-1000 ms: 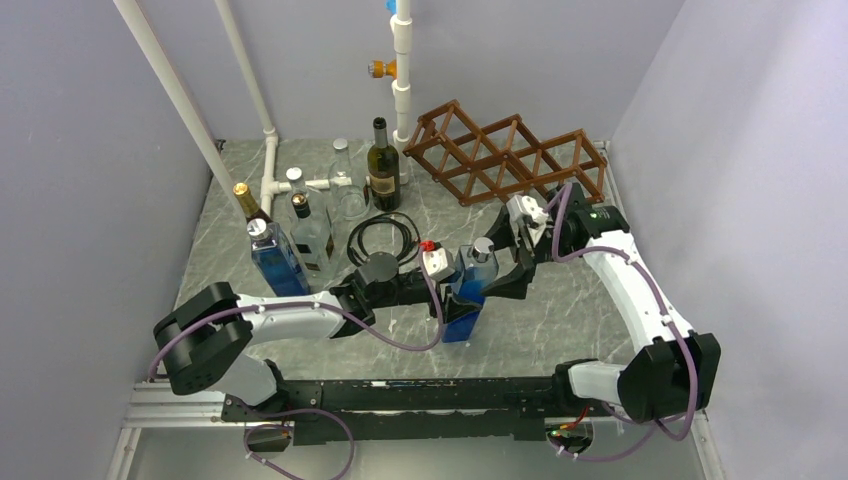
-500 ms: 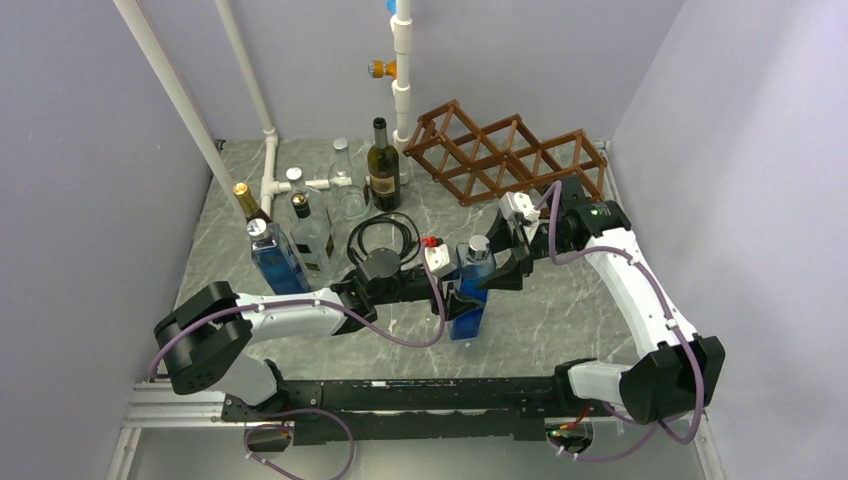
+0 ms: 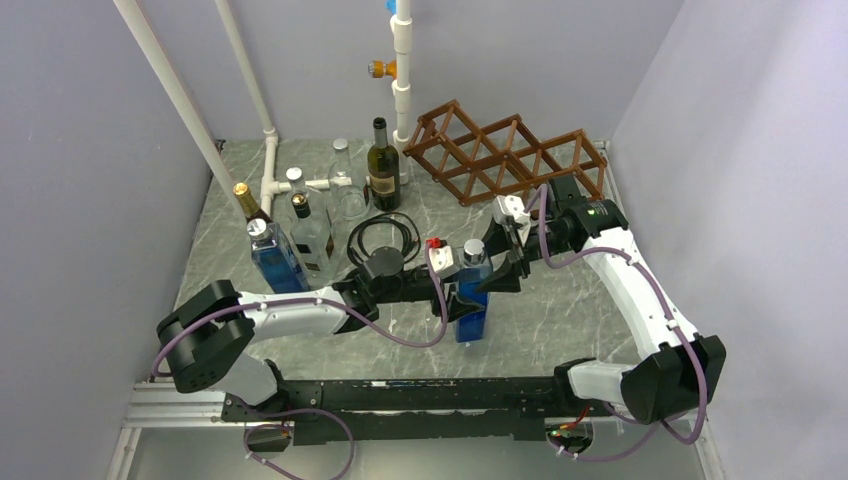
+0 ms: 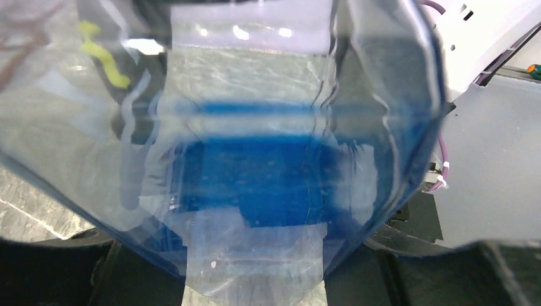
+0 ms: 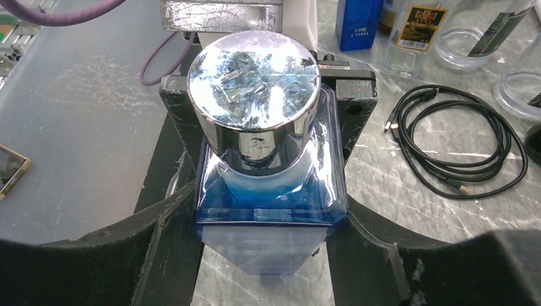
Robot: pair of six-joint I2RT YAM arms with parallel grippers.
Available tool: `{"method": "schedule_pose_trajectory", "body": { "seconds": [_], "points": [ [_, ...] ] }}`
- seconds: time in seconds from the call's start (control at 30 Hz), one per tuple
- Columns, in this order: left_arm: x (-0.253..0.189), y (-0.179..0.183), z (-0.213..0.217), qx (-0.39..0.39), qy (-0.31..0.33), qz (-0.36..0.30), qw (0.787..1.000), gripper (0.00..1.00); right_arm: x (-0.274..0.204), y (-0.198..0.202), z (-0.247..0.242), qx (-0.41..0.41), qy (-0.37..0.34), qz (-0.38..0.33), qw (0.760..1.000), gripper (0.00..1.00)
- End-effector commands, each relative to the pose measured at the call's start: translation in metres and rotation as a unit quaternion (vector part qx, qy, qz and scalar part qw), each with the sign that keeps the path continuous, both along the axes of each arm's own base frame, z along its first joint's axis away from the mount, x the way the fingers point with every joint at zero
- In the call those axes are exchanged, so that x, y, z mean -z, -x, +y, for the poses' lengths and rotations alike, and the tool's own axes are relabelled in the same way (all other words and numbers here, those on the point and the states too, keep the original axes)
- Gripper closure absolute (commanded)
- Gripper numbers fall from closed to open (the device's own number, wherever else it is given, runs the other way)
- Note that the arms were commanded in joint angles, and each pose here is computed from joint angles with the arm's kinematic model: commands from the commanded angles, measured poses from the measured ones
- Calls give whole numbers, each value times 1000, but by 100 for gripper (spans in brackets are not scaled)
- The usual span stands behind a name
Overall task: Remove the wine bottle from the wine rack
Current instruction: Pick up the wine bottle from the wine rack.
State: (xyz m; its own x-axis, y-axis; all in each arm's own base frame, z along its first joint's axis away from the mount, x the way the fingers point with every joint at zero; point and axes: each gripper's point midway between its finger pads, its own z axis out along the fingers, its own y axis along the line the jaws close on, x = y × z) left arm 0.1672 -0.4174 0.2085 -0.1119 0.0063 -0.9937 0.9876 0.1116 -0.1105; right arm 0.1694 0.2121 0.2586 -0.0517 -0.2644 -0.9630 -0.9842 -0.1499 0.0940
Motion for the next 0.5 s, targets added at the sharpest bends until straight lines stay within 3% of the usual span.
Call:
{"method": "schedule_pose_trajectory", "body": {
  "seconds": [0.0,0.07,0.13,0.3,0.47],
  "points": [
    [-106,3,1,13,145,-68,987,100,-13,7,9,-25,-30,-35,999,43],
    [-113,2,6,2,151,-78,985,100,-12,8,8,-21,-26,-33,999,21],
    [-118,1,11,-6,154,-88,984,100,-13,8,8,-18,-26,-31,999,11],
    [-130,-1,23,-29,162,-106,981,100,-18,12,6,-19,-33,-34,999,1],
    [-130,-2,35,-46,143,-118,982,100,-41,14,-9,1,-70,-55,996,0]
  ]
}}
